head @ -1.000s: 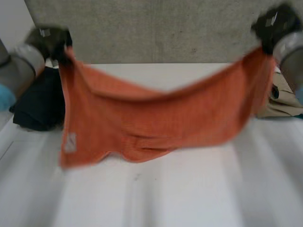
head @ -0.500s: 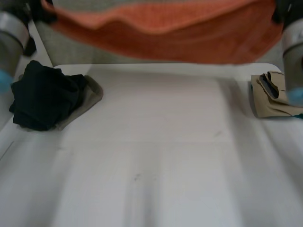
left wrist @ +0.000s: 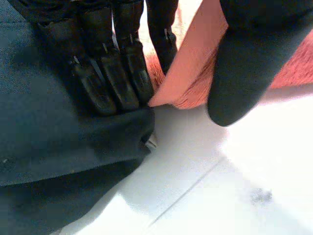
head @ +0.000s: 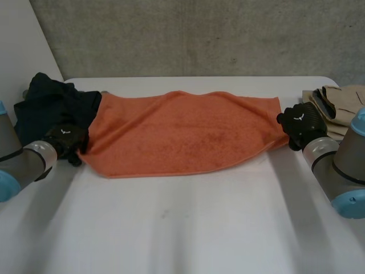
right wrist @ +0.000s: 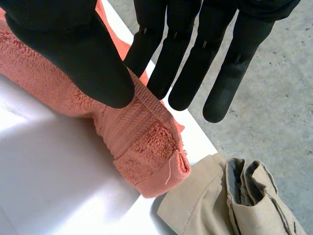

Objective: Fold the laundry.

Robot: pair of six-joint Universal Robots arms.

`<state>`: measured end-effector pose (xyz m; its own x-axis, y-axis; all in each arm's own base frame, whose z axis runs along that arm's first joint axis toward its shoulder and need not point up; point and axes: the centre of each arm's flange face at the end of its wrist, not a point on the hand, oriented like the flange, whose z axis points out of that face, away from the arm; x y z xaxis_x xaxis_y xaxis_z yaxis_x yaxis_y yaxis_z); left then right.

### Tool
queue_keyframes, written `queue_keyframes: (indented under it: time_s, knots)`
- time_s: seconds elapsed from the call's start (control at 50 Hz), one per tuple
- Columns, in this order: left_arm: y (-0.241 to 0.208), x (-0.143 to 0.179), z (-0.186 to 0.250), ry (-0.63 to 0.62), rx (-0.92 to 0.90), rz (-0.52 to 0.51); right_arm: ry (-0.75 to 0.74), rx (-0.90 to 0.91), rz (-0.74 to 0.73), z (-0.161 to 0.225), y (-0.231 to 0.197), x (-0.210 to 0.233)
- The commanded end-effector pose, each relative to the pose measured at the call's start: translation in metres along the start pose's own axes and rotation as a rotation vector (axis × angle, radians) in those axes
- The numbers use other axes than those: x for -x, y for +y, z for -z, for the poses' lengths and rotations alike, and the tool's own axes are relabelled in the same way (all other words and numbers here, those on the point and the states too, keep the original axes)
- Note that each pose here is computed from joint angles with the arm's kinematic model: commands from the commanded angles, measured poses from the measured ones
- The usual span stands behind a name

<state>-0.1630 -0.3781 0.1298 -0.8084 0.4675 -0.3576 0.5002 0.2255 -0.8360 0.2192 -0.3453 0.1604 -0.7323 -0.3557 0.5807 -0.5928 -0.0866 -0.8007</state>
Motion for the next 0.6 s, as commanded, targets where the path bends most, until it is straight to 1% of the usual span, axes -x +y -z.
queue_keyframes:
  time_s: [0.02,0.16,0.26,0.38,0.46,0.54,0.6]
  knots:
    - [-0.001,0.0,0.007,0.031,-0.063,-0.022,0.004,-0.005,-0.03,0.001,-0.003,-0.001]
    - [0.002,0.002,0.015,0.041,-0.145,-0.083,0.002,0.006,-0.026,0.003,-0.001,0.002]
    - [0.006,-0.004,0.017,0.077,-0.172,-0.129,0.005,0.007,-0.024,0.003,-0.002,0.001]
    - [0.015,-0.012,0.013,0.109,-0.155,-0.182,0.01,0.016,-0.025,0.004,-0.003,-0.001]
    - [0.015,-0.017,0.014,0.122,-0.13,-0.242,0.012,0.042,-0.028,0.009,-0.006,-0.006]
    - [0.009,-0.015,0.024,0.111,-0.079,-0.281,-0.023,0.096,-0.007,0.022,-0.011,-0.012]
    - [-0.001,-0.011,0.039,0.087,-0.039,-0.283,-0.06,0.145,0.055,0.038,-0.018,-0.021]
